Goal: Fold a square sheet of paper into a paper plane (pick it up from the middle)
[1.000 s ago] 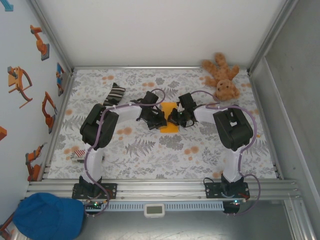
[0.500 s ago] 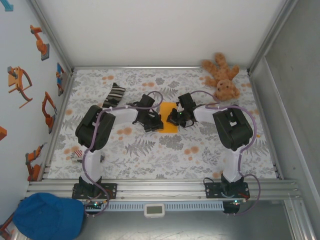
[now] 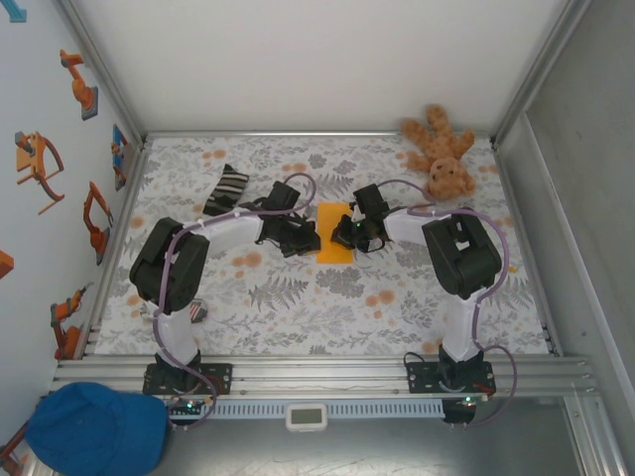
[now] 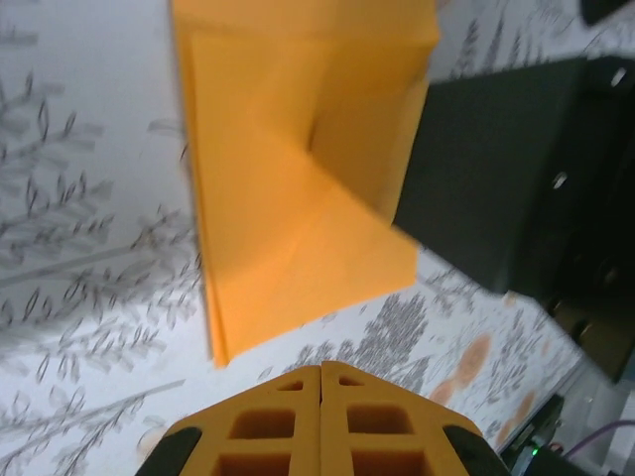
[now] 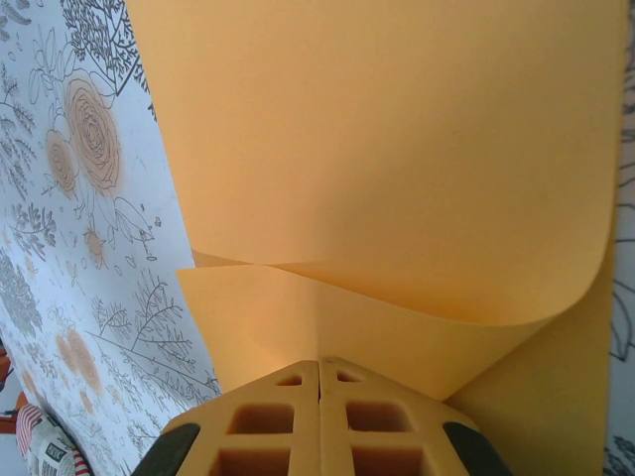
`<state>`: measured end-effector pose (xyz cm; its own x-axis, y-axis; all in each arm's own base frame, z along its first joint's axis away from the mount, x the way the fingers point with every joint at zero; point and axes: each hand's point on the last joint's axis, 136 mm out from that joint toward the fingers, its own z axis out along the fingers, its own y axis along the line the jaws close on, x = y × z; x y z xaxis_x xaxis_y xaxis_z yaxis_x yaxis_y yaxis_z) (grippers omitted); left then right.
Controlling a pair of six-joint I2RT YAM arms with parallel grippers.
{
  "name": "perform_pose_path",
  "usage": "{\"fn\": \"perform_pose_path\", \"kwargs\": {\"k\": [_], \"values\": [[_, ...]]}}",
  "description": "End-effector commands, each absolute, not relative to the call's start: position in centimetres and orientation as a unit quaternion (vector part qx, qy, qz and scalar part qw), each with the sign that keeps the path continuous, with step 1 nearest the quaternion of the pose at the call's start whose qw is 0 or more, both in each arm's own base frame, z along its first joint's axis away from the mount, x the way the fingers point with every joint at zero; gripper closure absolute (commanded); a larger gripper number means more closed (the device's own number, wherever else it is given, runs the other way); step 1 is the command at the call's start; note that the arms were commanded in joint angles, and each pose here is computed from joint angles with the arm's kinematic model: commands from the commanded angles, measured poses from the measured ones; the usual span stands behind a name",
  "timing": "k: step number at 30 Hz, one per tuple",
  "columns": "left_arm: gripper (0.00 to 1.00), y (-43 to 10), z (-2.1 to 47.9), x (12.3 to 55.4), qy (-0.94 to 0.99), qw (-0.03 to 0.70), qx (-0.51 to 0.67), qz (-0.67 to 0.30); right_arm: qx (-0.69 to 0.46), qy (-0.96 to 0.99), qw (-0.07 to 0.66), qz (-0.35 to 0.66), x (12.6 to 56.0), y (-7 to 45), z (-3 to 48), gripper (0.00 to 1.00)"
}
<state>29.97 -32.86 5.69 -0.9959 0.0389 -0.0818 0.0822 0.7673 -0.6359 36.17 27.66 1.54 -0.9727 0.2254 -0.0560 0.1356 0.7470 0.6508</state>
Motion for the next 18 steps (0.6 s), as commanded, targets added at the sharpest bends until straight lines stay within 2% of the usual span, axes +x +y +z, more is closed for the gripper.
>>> {"fn": "perform_pose_path", "kwargs": {"k": [1, 8, 18], "values": [[1.00, -34.0, 4.7, 31.4, 0.939, 0.032, 0.012, -0.341, 0.132, 0.957, 0.009, 0.258, 33.4, 24.9, -3.7, 1.00], [1.00, -34.4, 2.4, 31.6, 0.946, 0.010, 0.008, -0.325, 0.127, 0.954, 0.015, 0.272, 33.7, 25.3, -3.1, 1.00], [1.00, -29.4, -2.8, 28.5, 0.978, -0.059, -0.034, -0.197, 0.068, 0.953, 0.071, 0.287, 35.7, 25.5, -1.0, 1.00]]}}
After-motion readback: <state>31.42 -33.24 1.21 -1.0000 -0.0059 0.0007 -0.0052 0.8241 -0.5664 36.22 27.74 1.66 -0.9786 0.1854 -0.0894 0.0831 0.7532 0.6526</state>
